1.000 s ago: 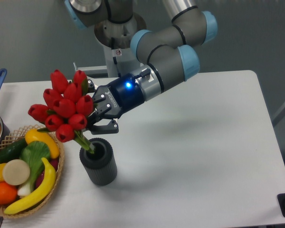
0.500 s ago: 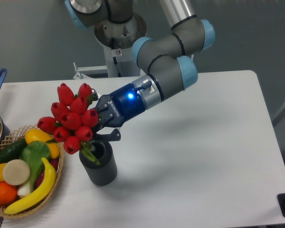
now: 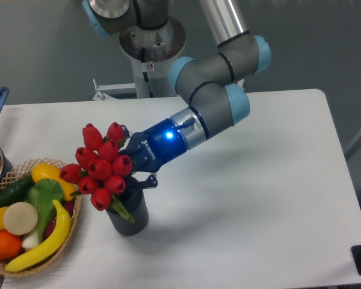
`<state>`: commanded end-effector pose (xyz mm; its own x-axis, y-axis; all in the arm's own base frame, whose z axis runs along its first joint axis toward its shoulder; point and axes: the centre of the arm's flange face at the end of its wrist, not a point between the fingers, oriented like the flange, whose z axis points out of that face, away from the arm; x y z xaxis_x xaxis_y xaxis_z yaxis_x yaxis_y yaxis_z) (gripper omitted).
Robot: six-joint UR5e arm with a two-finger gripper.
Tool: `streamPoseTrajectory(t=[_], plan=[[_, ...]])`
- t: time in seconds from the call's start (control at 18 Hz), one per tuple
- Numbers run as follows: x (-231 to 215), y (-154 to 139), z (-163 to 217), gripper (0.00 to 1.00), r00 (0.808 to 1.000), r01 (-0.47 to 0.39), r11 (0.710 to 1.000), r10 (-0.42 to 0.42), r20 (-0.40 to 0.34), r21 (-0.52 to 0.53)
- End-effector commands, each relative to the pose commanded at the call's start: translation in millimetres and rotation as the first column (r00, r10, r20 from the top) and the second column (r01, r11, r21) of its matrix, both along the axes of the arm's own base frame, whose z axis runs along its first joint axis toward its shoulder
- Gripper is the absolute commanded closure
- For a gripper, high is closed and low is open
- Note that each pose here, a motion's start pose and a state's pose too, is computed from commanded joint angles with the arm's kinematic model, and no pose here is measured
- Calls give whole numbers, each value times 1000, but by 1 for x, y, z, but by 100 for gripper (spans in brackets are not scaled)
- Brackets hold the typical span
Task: Insert the flowers into the vase
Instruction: 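Lower the tulip stems into the black vase opening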
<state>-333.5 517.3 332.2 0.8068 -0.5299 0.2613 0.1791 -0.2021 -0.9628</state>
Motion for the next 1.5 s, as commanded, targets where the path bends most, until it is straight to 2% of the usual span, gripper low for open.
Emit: streamPoseTrajectory(t=[0.39,0.61,0.78,0.83,1.0,1.17,1.22,1.5], plan=[[-7,2,-20,64,1000,-2,1000,2,-1,-2],[-13,-1,-27,61,999,-16,999,15,-36,-31],[-13,-2,-27,44,999,-15,1000,14,-45,-27],[-13,-2,-27,33,999,-16,1000,15,-50,-24],[-14,-3,-30,30,998,-21,999,18,-67,-45],[-16,-4,-32,6,995,-30,996,22,-99,-80],[-16,-5,-33,2,993,-36,995,25,-114,-95],[-30,-19,-25,0,981,-85,985,57,-184,-147]])
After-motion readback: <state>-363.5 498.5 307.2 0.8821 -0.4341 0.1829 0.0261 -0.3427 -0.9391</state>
